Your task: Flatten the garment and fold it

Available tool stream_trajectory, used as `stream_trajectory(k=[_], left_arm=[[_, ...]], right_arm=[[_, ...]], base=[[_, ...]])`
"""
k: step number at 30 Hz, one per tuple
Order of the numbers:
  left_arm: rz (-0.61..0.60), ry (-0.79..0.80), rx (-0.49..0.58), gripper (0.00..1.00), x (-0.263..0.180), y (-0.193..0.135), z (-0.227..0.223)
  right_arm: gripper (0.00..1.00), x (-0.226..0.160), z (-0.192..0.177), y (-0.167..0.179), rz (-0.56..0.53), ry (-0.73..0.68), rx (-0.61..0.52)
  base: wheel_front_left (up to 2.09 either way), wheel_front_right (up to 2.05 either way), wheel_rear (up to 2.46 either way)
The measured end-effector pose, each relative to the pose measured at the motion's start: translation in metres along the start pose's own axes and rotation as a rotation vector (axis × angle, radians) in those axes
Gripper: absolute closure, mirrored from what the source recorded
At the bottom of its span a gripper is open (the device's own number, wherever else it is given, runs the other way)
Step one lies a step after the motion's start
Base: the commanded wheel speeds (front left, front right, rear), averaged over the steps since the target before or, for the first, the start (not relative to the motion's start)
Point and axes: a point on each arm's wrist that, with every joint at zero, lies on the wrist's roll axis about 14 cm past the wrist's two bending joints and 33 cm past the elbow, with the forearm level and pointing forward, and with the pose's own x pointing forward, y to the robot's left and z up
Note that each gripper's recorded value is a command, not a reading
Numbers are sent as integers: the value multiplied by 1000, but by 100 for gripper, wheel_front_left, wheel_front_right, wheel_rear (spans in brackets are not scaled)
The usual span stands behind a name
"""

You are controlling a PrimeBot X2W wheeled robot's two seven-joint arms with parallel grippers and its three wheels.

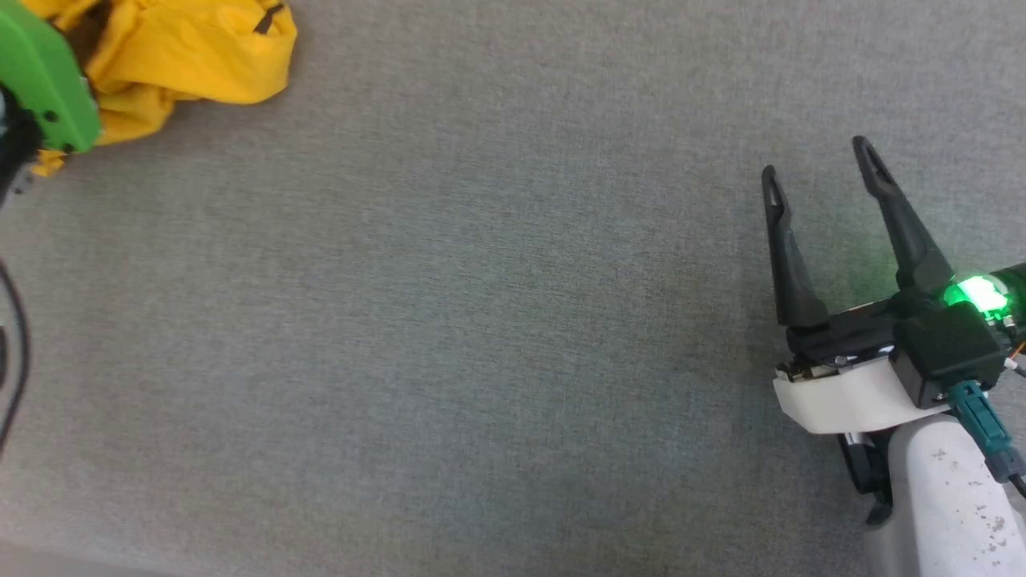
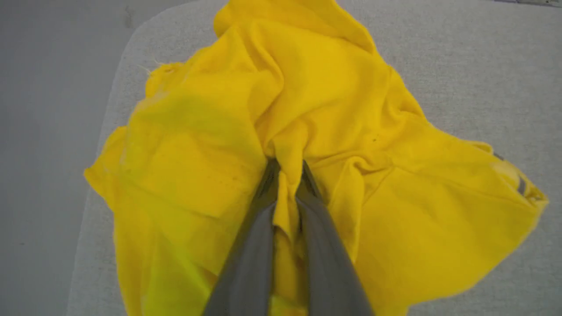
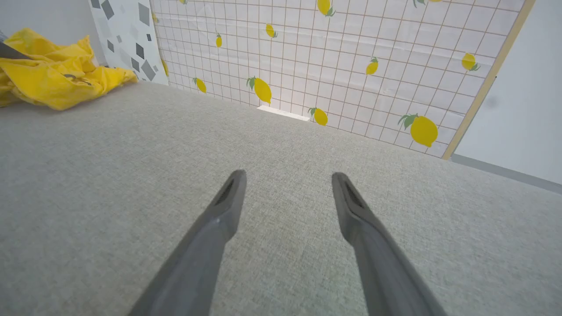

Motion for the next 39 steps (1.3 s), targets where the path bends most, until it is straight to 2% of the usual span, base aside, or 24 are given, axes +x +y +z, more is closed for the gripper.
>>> stream_trajectory(k=[7,15,18,26,32,36,39], left_arm=[[50,-194,2,100,-49,19,60],[13,-314,82,100,-114,4,115],[-28,-385,112,100,-142,-13,138],[-224,-565,206,100,-213,-96,186],[-496,-641,255,100,-249,-200,196],[-672,-653,296,100,-265,-271,186],[-759,-636,329,100,-266,-314,168]], right_arm=[[0,-7,28,0,-6,-55,17],[0,-36,56,-10,-56,-89,35],[0,-50,67,-17,-84,-102,38],[0,-92,97,-44,-191,-154,22],[0,-128,117,-77,-313,-195,-7],[0,-157,126,-103,-414,-213,-35],[0,-176,127,-116,-470,-210,-49]], base=[[0,0,0],[0,0,0],[0,0,0],[0,0,0],[0,0,0],[0,0,0],[0,0,0]])
